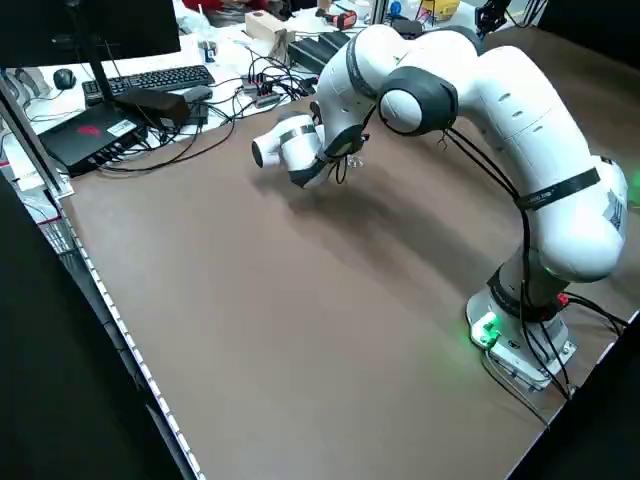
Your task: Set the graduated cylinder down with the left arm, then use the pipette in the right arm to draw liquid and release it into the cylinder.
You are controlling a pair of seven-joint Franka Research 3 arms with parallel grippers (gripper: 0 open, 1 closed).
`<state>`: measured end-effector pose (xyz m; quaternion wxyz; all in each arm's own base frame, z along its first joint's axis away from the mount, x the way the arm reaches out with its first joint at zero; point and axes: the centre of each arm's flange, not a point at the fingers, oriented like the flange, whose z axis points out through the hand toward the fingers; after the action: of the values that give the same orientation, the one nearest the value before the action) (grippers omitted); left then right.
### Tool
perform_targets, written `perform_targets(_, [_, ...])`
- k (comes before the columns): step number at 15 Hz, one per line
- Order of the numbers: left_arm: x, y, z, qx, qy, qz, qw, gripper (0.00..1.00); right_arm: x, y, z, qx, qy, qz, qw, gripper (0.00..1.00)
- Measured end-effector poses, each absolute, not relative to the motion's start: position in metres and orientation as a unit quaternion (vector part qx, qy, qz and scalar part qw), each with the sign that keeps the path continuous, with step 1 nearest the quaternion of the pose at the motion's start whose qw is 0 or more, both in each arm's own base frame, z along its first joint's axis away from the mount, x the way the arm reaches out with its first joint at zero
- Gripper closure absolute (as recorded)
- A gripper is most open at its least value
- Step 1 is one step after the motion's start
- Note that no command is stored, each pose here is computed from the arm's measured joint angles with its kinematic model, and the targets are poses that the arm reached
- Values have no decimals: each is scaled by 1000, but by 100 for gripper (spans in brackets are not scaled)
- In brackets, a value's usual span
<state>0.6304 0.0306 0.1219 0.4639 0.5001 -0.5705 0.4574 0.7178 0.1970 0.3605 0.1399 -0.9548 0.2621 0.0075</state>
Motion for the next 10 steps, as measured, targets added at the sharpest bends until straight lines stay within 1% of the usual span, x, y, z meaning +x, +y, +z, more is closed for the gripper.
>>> perform_targets(1, [630,31,122,500,-570,457,464,49,718,197,360,-955,262,8,140,81])
perform_targets(2, [630,31,121,500,-570,457,464,52,718,197,360,-955,262,8,140,81])
perform_targets(4, [630,30,121,500,-570,457,464,53,718,197,360,-955,262,8,140,74])
perform_targets(5, [630,30,121,500,-570,457,465,54,718,197,360,-955,262,8,141,74])
perform_targets(6, [630,30,121,500,-570,457,465,59,718,197,360,-955,263,8,141,72])
perform_targets(7, [630,30,121,500,-570,457,465,62,718,197,361,-954,263,8,141,72])
perform_targets(10, [630,30,121,500,-570,457,465,63,718,197,360,-954,263,8,141,72])
